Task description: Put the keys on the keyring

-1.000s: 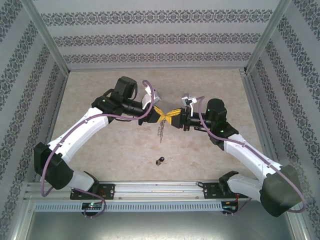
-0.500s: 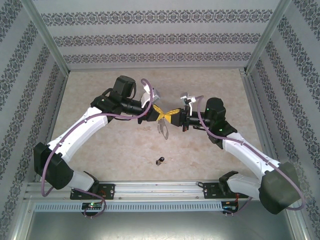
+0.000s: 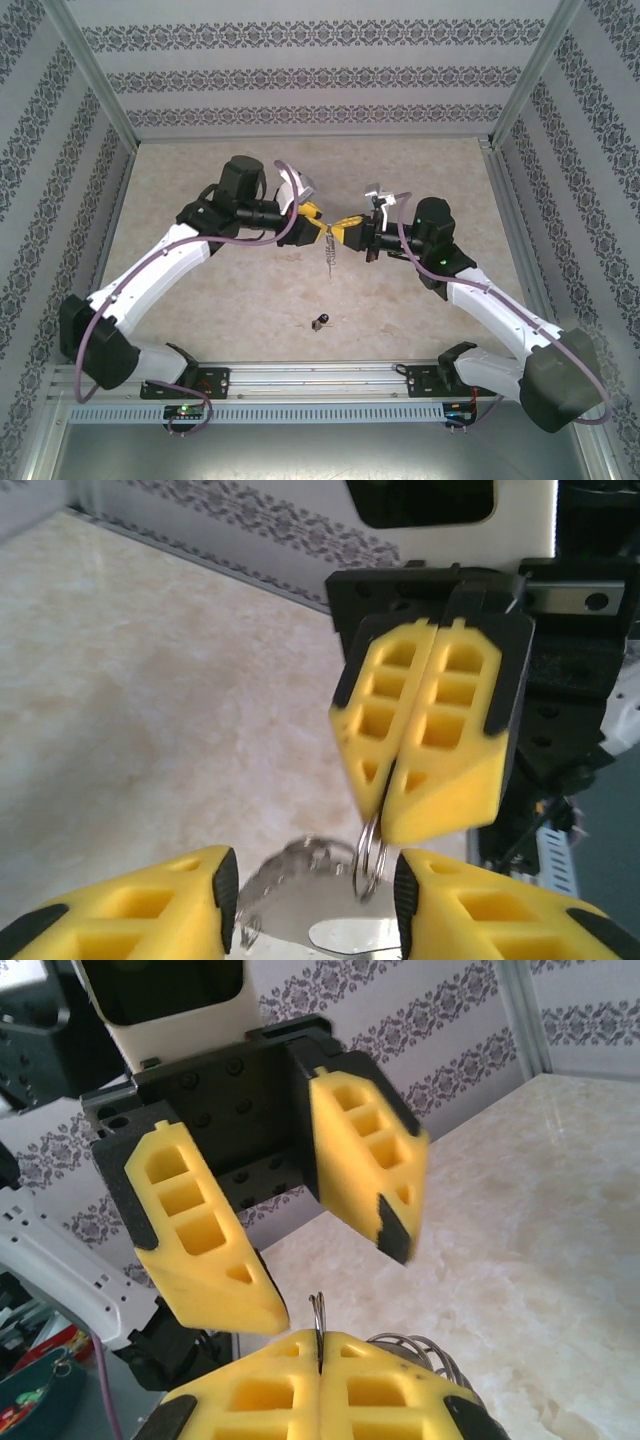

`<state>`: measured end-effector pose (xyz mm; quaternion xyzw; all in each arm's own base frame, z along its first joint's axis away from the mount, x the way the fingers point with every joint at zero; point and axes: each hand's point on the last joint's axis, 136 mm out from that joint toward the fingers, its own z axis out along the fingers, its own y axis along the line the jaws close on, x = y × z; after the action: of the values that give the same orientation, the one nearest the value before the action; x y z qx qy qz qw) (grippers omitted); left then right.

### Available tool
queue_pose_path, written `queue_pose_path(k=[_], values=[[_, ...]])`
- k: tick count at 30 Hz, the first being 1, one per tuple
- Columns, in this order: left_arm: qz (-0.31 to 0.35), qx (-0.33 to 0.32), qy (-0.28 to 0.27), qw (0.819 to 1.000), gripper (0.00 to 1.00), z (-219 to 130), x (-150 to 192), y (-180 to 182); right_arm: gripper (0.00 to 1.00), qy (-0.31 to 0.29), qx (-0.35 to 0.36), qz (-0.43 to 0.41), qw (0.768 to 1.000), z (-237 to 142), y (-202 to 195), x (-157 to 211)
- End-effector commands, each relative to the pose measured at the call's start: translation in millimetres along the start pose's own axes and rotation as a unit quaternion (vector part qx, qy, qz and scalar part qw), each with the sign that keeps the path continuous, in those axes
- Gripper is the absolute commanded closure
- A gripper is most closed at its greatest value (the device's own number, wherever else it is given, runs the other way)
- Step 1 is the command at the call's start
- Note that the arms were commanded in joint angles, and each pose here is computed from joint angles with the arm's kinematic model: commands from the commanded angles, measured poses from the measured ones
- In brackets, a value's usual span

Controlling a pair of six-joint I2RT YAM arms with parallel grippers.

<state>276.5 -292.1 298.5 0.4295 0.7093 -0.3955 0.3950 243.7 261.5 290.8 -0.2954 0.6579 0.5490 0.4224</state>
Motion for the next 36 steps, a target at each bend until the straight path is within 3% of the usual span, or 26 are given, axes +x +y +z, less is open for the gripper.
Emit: queue_pose_path(k=[1, 20, 36], values=[[0.035, -0.063, -0.089, 0.993, 0.48, -23.5, -37.1, 4.0, 1.0, -0.037, 0.002, -0.034, 0.999, -8.1, 6.0, -17.4], [-0.05, 0.045, -0.191, 0.979, 0.59, -22.6, -45.4, -20.6, 1.0, -0.085, -0.005, -0.053, 0.995, -14.0, 26.8, -40.6], [-0.092, 0.113, -0.196, 0.97, 0.66, -6.5, -42.0, -22.6, 1.0, -0.085, -0.002, -0.054, 0.995, -11.5, 25.3, -42.3]])
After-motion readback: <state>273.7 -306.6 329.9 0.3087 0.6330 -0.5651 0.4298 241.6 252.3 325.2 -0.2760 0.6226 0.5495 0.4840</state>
